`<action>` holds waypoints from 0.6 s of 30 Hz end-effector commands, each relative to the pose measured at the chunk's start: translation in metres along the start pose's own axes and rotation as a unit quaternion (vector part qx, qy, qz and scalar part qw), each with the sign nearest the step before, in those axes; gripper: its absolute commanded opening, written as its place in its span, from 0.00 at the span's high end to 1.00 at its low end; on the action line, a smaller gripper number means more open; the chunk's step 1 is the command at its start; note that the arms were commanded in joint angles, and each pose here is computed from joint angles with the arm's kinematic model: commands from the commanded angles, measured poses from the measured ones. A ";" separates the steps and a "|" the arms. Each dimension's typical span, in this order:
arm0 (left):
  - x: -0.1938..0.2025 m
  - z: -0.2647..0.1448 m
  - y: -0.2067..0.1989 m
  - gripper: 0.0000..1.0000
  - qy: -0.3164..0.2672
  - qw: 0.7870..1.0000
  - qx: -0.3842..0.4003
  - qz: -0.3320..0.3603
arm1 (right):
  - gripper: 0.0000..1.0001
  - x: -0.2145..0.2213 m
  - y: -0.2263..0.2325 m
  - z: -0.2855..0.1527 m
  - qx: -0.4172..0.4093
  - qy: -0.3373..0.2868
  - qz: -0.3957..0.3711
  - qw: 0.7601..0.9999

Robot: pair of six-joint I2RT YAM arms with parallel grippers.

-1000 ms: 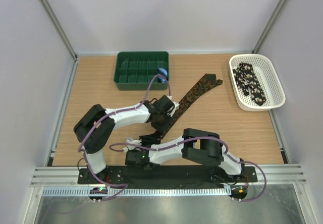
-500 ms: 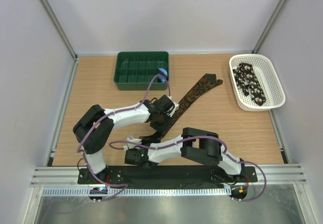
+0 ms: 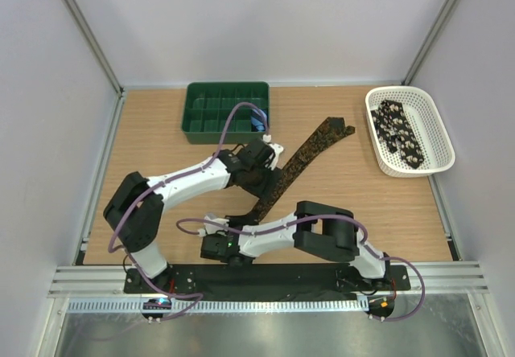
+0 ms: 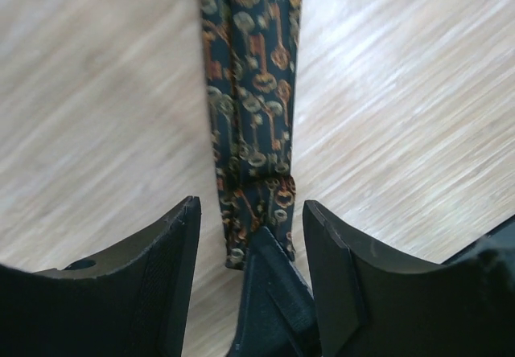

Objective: Roll the ties
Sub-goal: Roll the tie

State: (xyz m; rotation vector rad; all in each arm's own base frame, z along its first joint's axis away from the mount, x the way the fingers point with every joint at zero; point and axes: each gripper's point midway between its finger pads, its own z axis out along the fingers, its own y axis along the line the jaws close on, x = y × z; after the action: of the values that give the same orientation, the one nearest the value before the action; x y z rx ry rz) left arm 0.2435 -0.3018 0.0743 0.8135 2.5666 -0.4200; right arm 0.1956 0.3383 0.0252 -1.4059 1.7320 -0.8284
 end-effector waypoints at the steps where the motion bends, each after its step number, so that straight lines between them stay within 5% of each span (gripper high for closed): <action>1: -0.050 -0.032 0.012 0.43 -0.093 0.995 -0.009 -0.028 | 0.99 -0.010 0.006 -0.017 -0.063 -0.027 0.067 0.995; 10: -0.089 -0.113 0.073 0.33 -0.270 0.951 -0.062 -0.137 | 0.99 -0.021 0.008 -0.036 -0.154 -0.064 0.135 0.977; 18: -0.050 -0.147 0.117 0.17 -0.337 0.904 -0.145 -0.222 | 0.99 -0.026 0.002 -0.048 -0.319 -0.104 0.263 0.905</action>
State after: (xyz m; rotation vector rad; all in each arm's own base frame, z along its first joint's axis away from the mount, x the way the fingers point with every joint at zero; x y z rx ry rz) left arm 0.3039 -0.1956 0.1974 0.1061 2.1309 -0.3915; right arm 0.1669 0.3441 0.0408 -1.3249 2.0592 -0.1674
